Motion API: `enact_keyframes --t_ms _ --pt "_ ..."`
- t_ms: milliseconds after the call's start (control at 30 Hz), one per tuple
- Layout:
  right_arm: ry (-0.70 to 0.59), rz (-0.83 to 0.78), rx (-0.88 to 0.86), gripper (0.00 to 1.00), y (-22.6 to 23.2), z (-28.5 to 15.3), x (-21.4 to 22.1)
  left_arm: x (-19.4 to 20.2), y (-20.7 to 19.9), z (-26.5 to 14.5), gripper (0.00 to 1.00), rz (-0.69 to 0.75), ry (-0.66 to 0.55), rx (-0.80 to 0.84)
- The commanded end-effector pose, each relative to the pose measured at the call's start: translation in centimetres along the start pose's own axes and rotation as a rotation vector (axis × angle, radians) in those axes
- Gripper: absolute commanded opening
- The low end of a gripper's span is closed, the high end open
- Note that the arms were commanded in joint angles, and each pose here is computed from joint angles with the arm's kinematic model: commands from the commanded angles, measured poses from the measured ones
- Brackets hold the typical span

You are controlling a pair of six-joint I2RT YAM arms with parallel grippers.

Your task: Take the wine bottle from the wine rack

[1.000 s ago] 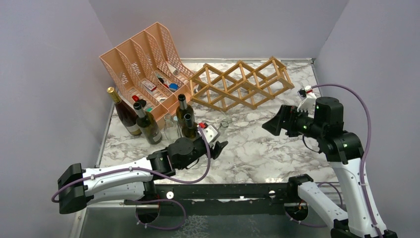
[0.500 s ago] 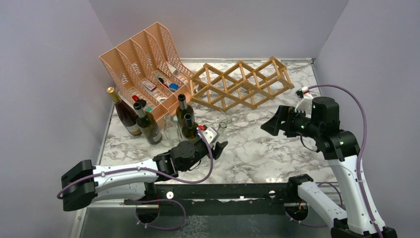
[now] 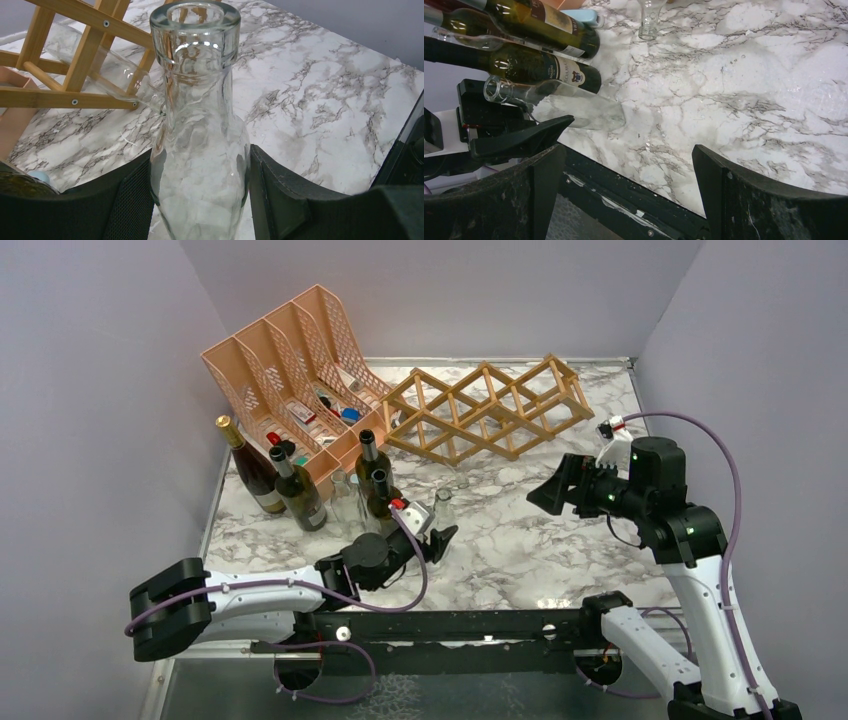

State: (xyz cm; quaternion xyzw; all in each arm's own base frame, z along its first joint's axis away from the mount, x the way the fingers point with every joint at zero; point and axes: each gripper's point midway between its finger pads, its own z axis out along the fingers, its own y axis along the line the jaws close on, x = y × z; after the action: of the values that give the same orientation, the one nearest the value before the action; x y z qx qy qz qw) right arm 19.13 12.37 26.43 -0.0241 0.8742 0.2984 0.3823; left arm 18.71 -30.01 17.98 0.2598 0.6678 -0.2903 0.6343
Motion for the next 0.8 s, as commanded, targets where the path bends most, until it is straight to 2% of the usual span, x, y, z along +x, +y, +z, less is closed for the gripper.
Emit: enact_keyframes --t_ms 0,467,767 --pt "-0.011 -0.015 -0.014 1.0 0.2 -0.1 0.1 -3.0 0.2 0.0 0.25 -0.071 -0.134 -0.022" --pt "-0.001 -0.013 -0.01 1.0 -0.2 0.3 0.4 -0.7 0.4 -1.1 0.36 -0.083 -0.096 -0.005" --pt "-0.002 -0.015 -0.013 1.0 -0.1 0.3 0.3 -0.4 -0.9 -1.2 0.61 0.029 -0.062 0.088"
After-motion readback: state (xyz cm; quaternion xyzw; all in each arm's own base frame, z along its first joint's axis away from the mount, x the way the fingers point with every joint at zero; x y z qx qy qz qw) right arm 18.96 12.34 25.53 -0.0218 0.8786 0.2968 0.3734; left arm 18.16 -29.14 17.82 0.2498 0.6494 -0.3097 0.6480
